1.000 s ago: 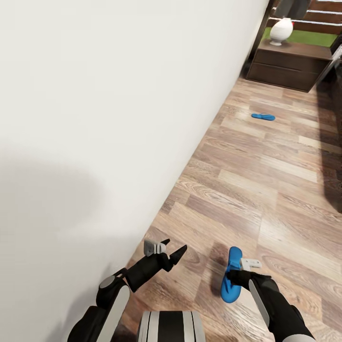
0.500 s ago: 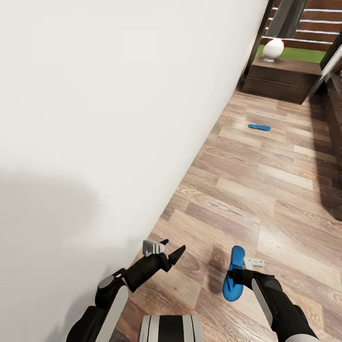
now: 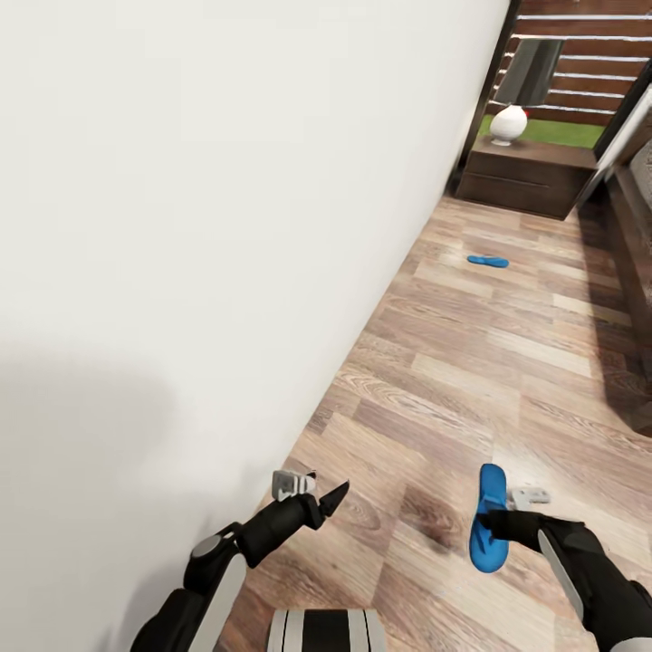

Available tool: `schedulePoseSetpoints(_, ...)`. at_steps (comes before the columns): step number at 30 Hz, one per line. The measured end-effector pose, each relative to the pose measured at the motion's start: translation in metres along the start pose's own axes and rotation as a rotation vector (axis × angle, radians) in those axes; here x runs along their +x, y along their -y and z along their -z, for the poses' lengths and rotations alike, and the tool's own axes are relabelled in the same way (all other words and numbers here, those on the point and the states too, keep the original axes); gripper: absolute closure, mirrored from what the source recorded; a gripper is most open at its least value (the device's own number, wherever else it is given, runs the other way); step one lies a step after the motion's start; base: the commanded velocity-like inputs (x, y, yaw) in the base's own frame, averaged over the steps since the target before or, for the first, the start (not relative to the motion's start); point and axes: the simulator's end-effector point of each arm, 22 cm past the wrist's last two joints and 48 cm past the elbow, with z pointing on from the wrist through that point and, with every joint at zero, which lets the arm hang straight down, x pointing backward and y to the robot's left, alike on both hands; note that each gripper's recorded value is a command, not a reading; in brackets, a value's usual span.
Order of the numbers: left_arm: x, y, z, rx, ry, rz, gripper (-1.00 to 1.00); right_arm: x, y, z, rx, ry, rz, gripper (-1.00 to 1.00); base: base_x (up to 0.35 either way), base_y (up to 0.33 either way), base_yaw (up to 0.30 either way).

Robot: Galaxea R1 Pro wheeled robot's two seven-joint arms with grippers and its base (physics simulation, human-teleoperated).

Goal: In the bedroom, move the book from the bed onto either nightstand, and place the two sandals side by side next to the bed.

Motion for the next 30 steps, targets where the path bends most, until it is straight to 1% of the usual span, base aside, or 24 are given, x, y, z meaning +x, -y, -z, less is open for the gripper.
schedulePoseSetpoints(2, 0.003, -0.002, 0.0, -0.01, -0.008, -0.007, -1.0, -0.005, 0.007, 0.006, -0.011, 0.009, 0.002, 1.0, 0.0, 0.0, 0.0)
schedulePoseSetpoints(5, 0.002, -0.002, 0.001, -0.021, -0.013, -0.022, -1.0, -0.014, 0.016, 0.015, -0.053, 0.026, 0.004, 1.0, 0.0, 0.0, 0.0)
schedulePoseSetpoints(8, -0.001, 0.0, 0.002, -0.023, -0.01, -0.033, -1.0, -0.024, 0.025, 0.026, -0.086, 0.051, -0.019, 1.0, 0.0, 0.0, 0.0)
schedulePoseSetpoints(11, -0.005, 0.003, 0.003, -0.02, -0.004, -0.043, -1.0, -0.032, 0.034, 0.034, -0.091, 0.073, -0.043, 1.0, 0.0, 0.0, 0.0)
schedulePoseSetpoints(14, -0.004, 0.003, 0.004, -0.026, -0.01, -0.055, -1.0, -0.037, 0.039, 0.04, -0.089, 0.087, -0.049, 1.0, 0.0, 0.0, 0.0)
schedulePoseSetpoints(16, 0.003, 0.001, 0.005, -0.035, -0.029, -0.062, -1.0, -0.041, 0.049, 0.045, -0.074, 0.094, -0.045, 1.0, 0.0, 0.0, 0.0)
schedulePoseSetpoints(17, 0.008, -0.002, 0.005, -0.041, -0.043, -0.068, -1.0, -0.043, 0.061, 0.05, -0.062, 0.098, -0.037, 1.0, 0.0, 0.0, 0.0)
schedulePoseSetpoints(18, 0.01, -0.003, 0.005, -0.047, -0.05, -0.074, -1.0, -0.046, 0.066, 0.056, -0.076, 0.102, -0.032, 1.0, 0.0, 0.0, 0.0)
schedulePoseSetpoints(19, 0.01, -0.003, 0.005, -0.048, -0.05, -0.077, -1.0, -0.048, 0.066, 0.059, -0.09, 0.107, -0.031, 1.0, 0.0, 0.0, 0.0)
schedulePoseSetpoints(21, 0.008, -0.003, 0.006, -0.056, -0.05, -0.085, -1.0, -0.049, 0.062, 0.066, -0.159, 0.108, -0.024, 1.0, 0.0, 0.0, 0.0)
schedulePoseSetpoints(22, 0.007, -0.002, 0.007, -0.057, -0.048, -0.089, -1.0, -0.046, 0.064, 0.069, -0.177, 0.102, -0.023, 1.0, 0.0, 0.0, 0.0)
schedulePoseSetpoints(24, 0.004, 0.0, 0.007, -0.057, -0.043, -0.096, -1.0, -0.042, 0.071, 0.073, -0.189, 0.093, -0.026, 1.0, 0.0, 0.0, 0.0)
schedulePoseSetpoints(25, 0.002, 0.001, 0.008, -0.057, -0.041, -0.1, -1.0, -0.037, 0.079, 0.075, -0.187, 0.08, -0.028, 1.0, 0.0, 0.0, 0.0)
schedulePoseSetpoints(27, -0.002, 0.003, 0.009, -0.056, -0.035, -0.108, -1.0, -0.036, 0.08, 0.079, -0.208, 0.079, -0.039, 1.0, 0.0, 0.0, 0.0)
schedulePoseSetpoints(28, -0.004, 0.004, 0.01, -0.055, -0.032, -0.112, -1.0, -0.037, 0.077, 0.082, -0.233, 0.083, -0.047, 1.0, 0.0, 0.0, 0.0)
schedulePoseSetpoints(29, -0.006, 0.005, 0.01, -0.054, -0.029, -0.115, -1.0, -0.038, 0.071, 0.086, -0.276, 0.089, -0.058, 1.0, 0.0, 0.0, 0.0)
schedulePoseSetpoints(30, -0.007, 0.006, 0.011, -0.054, -0.027, -0.118, -1.0, -0.038, 0.07, 0.09, -0.299, 0.091, -0.063, 1.0, 0.0, 0.0, 0.0)
